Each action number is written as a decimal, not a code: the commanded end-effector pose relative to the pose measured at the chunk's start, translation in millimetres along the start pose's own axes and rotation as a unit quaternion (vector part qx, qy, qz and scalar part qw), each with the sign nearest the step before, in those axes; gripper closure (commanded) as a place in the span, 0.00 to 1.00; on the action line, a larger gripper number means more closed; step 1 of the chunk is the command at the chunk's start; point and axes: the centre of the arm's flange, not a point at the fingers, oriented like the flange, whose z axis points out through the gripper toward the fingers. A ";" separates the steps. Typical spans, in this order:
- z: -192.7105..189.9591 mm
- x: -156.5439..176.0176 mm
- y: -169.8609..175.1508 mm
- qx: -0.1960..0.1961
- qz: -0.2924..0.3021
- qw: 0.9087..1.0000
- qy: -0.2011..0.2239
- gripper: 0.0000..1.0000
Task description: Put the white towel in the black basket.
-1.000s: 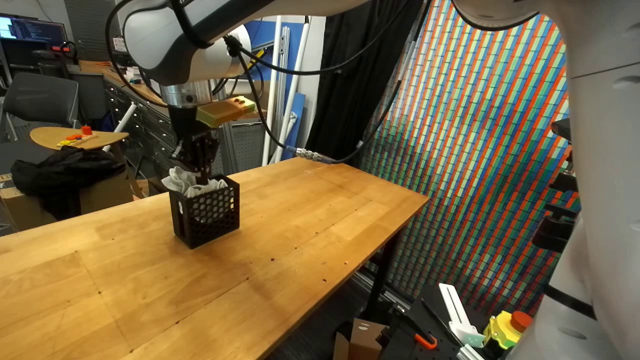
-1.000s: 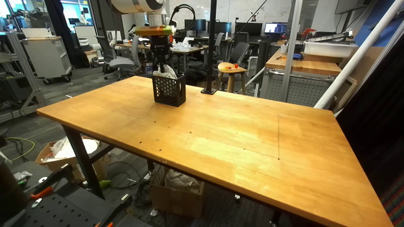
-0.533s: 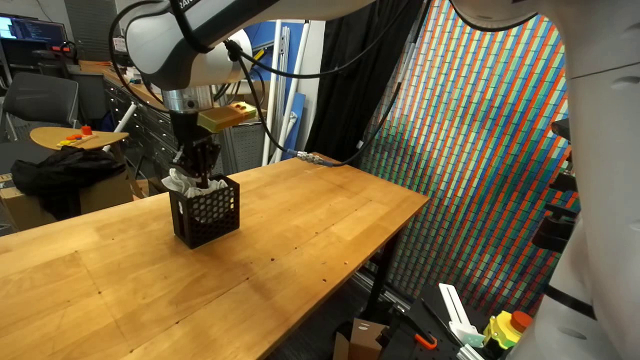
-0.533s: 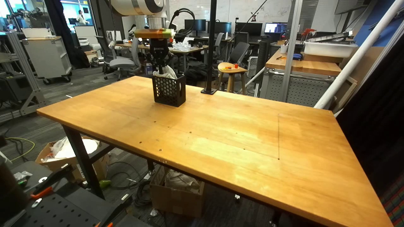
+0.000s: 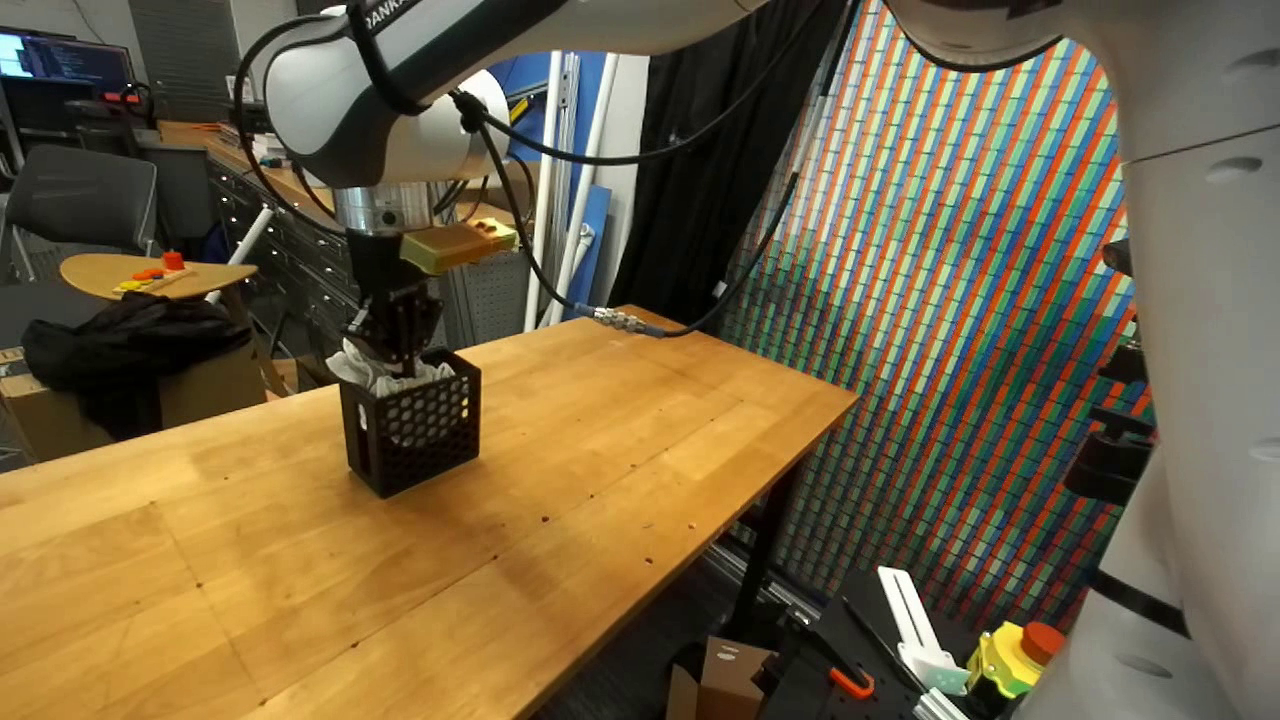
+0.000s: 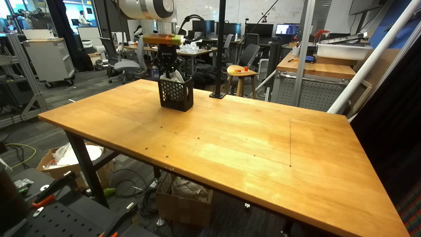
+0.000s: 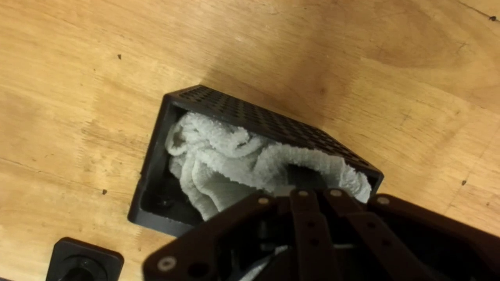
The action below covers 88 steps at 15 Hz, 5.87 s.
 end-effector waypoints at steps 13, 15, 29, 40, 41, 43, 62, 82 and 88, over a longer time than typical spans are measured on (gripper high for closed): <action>9.7 24.1 18.9 0.018 -0.020 1.000 0.011 1.00; 14.1 31.0 20.1 0.020 -0.026 0.999 0.010 1.00; 49.5 36.9 16.9 0.058 -0.034 0.998 -0.013 1.00; -74.0 43.2 11.0 -0.059 -0.079 0.995 -0.012 1.00; -79.8 43.4 8.3 -0.062 -0.081 0.995 -0.013 1.00; -81.9 46.4 2.6 -0.057 -0.081 0.995 -0.012 1.00; -56.0 83.3 -21.6 -0.042 -0.086 0.995 0.021 1.00; -18.8 34.3 -15.7 -0.033 -0.024 0.998 0.038 1.00; -26.9 15.1 -31.3 -0.043 -0.018 0.998 0.033 1.00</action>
